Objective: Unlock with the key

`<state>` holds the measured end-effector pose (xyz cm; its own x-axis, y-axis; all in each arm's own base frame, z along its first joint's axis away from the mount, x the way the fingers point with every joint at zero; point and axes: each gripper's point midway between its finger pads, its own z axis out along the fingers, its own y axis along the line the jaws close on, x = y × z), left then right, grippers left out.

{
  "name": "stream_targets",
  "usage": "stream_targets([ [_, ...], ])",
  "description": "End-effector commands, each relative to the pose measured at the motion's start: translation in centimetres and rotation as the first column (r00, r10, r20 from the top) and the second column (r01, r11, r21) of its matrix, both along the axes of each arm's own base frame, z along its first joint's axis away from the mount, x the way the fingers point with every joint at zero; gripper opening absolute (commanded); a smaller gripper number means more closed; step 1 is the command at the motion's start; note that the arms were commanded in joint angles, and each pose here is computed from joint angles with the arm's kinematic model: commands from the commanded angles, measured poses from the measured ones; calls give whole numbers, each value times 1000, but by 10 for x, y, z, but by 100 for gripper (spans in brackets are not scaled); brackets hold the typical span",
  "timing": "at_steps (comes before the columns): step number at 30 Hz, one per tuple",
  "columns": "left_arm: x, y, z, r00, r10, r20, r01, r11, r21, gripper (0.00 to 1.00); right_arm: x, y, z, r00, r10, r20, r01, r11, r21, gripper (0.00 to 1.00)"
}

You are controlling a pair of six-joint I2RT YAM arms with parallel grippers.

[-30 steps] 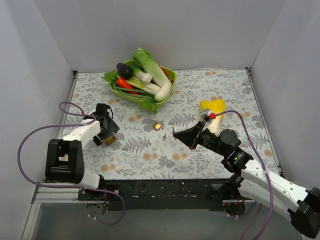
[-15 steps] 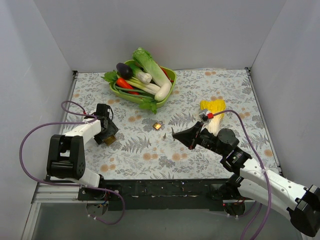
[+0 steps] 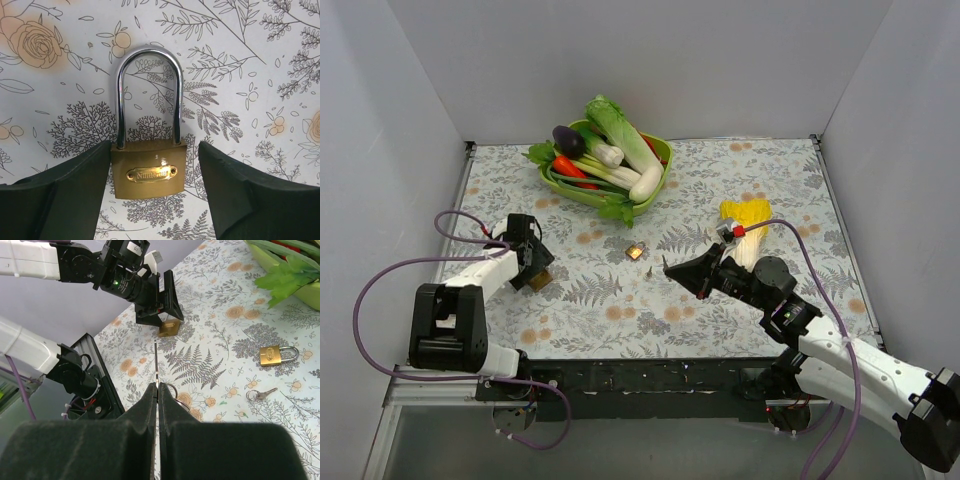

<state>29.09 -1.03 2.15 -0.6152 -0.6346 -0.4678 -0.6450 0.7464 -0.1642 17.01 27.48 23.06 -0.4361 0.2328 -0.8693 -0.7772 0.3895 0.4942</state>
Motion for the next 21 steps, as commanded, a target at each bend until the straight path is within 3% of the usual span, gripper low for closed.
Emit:
stream_targets([
  [1,-33,-23,-32,994,-11,-110,-5,990,-139,69,1,1,17,999,4,39,-6,999,46,1],
  [21,-47,-10,-17,976,-45,-215,34,998,-59,67,0,2,12,1000,5,23,-7,999,53,1],
])
